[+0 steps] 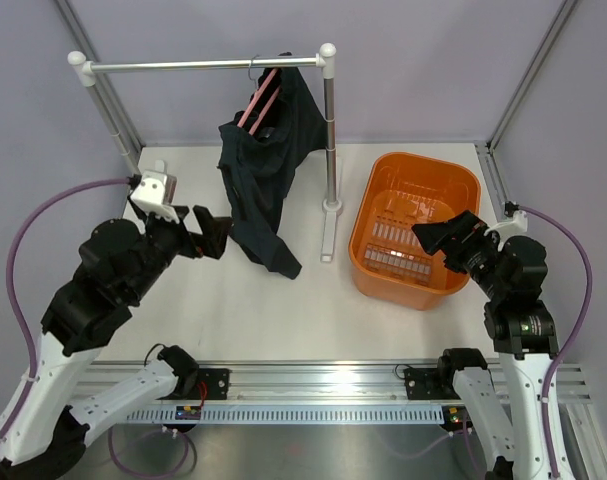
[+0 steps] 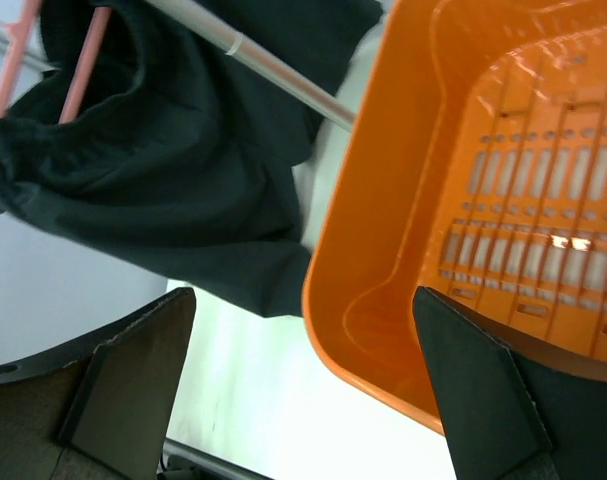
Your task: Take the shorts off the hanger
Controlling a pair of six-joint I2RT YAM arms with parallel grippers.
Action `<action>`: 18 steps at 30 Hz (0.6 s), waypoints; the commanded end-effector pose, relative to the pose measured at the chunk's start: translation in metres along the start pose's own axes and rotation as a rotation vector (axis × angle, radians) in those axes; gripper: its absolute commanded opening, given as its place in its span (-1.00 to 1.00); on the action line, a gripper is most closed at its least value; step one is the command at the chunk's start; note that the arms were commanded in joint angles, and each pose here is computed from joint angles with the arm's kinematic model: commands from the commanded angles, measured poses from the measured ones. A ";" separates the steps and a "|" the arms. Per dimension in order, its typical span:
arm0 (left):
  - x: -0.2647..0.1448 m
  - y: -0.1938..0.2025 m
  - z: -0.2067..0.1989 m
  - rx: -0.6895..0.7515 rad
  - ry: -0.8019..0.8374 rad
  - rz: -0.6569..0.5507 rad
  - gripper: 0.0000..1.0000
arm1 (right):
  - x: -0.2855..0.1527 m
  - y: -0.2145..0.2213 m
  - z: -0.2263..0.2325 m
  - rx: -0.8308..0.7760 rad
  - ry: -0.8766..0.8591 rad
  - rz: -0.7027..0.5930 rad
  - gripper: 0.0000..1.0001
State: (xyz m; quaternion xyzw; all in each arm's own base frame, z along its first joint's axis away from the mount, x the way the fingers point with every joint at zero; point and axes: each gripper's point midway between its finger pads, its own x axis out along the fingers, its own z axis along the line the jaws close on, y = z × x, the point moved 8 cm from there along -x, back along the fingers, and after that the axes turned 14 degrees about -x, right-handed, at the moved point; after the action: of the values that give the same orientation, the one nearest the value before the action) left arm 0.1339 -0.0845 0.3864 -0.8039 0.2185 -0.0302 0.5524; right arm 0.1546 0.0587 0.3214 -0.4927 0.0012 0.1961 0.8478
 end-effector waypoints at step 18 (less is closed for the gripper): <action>0.152 -0.163 -0.043 0.133 -0.093 -0.218 0.88 | 0.009 -0.022 0.003 -0.074 0.029 0.025 0.99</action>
State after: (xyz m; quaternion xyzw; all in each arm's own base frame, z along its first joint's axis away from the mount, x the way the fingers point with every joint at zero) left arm 0.2920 -0.1407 0.5000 -0.7806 0.1080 -0.0464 0.6139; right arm 0.1730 0.0553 0.3178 -0.5102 0.0463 0.2149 0.8315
